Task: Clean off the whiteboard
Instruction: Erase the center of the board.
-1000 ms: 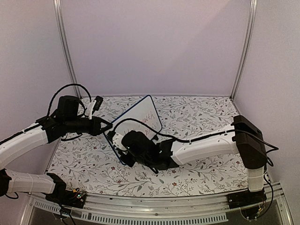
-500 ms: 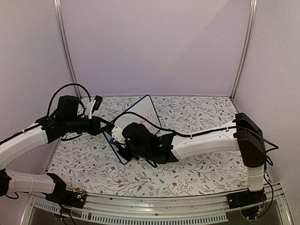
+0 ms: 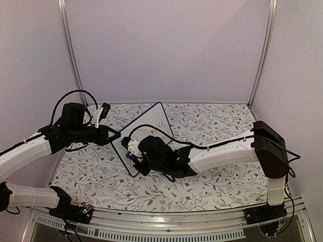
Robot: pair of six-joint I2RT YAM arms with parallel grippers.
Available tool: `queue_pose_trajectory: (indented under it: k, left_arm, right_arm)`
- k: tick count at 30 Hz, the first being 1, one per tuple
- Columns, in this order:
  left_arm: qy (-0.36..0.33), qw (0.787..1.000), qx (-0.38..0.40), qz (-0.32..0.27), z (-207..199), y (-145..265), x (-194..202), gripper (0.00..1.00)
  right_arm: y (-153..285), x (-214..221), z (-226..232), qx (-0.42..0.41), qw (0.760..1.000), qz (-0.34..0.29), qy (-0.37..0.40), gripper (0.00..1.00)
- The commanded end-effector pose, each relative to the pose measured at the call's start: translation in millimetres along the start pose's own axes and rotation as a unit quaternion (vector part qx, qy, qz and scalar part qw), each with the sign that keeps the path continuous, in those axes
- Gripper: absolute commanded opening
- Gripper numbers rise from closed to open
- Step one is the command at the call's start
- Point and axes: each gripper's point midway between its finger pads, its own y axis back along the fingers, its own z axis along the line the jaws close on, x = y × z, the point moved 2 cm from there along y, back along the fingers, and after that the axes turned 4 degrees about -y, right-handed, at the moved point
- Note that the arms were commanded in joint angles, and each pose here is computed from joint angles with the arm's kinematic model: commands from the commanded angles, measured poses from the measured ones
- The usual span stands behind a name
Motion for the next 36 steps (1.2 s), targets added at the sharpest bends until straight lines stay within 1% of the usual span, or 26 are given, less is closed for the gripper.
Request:
queue_pose_trajectory:
  k: [1,4,8,16,28,32,36]
  left_arm:
    - [-0.007,1.0,0.026,-0.009,-11,5,-4,0.0]
    - [-0.006,1.0,0.026,-0.008,-11,4,-4,0.0]
    - [-0.007,1.0,0.022,-0.011,-10,6,-6,0.0]
    - [-0.008,1.0,0.022,-0.016,-11,8,-8,0.0]
    - [-0.009,0.999,0.029,-0.019,-14,10,-8,0.0]
    - [-0.009,0.999,0.028,-0.02,-14,11,-8,0.0]
    - [-0.008,0.999,0.027,-0.019,-13,10,-8,0.0]
  right_arm:
    - [18,-48,-27,0.03,0.998,-0.048,-0.018,0.16]
    - [21,-65,-29,0.037,0.997,-0.066,-0.014,0.16]
    - [18,-71,-31,0.039,0.997,-0.071,-0.006,0.16]
    - [4,-50,-38,0.028,0.998,-0.049,-0.02,0.16]
    - [-4,1,-32,0.017,0.999,0.003,-0.032,0.16]
    - [0,6,-34,0.02,0.999,0.007,-0.038,0.15]
    - [6,-2,-38,0.025,0.999,-0.003,-0.042,0.16]
